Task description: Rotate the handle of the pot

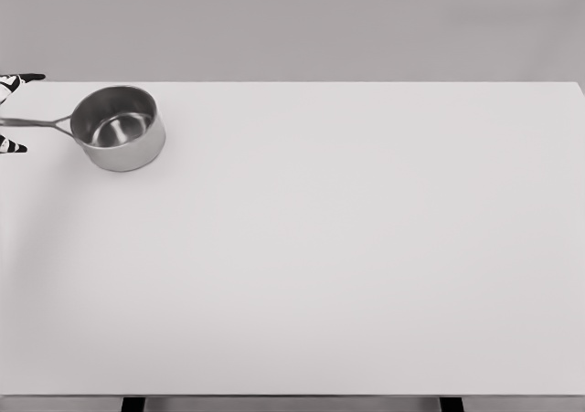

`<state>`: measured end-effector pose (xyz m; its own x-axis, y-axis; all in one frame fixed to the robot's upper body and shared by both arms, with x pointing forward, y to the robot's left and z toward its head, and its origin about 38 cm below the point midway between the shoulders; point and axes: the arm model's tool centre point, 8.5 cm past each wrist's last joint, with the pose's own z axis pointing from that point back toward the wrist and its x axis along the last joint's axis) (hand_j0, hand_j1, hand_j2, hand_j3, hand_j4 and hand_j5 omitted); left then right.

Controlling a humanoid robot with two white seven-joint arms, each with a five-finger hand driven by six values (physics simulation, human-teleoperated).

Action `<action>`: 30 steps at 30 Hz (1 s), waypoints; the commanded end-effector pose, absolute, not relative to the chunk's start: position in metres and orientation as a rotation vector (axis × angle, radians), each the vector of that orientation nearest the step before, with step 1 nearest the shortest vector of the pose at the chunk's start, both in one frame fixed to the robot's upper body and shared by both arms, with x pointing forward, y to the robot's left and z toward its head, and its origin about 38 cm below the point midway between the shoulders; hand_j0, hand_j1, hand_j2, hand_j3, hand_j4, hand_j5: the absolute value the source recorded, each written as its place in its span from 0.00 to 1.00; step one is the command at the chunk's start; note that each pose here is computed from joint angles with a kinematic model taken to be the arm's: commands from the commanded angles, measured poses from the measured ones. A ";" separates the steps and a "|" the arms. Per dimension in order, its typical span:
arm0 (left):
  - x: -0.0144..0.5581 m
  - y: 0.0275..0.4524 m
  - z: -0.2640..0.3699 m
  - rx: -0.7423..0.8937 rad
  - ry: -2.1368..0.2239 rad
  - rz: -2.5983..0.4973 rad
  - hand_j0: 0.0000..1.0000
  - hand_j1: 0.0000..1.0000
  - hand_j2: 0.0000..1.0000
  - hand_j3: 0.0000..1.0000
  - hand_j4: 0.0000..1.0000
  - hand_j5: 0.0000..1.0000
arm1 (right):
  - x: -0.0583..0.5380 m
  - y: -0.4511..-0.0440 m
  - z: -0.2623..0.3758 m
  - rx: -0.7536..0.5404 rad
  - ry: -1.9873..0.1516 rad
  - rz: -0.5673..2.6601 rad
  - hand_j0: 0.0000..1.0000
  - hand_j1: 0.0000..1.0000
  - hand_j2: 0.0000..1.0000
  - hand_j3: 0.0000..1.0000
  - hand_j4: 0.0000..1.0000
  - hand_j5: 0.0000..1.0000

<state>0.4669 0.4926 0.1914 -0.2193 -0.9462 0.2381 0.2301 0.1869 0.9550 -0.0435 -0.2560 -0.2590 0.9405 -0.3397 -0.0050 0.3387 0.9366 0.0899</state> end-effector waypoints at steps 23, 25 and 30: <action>0.442 0.440 0.238 0.753 -1.623 -1.362 1.00 1.00 1.00 1.00 1.00 1.00 | -0.044 -0.256 -0.259 0.090 -0.011 -0.346 1.00 1.00 1.00 1.00 1.00 1.00; 0.430 0.433 0.249 0.752 -1.681 -1.371 1.00 1.00 1.00 1.00 1.00 1.00 | -0.044 -0.256 -0.259 0.090 -0.011 -0.346 1.00 1.00 1.00 1.00 1.00 1.00; 0.388 0.400 0.265 0.695 -1.846 -1.398 1.00 1.00 1.00 1.00 1.00 1.00 | -0.044 -0.256 -0.259 0.090 -0.011 -0.346 1.00 1.00 1.00 1.00 1.00 1.00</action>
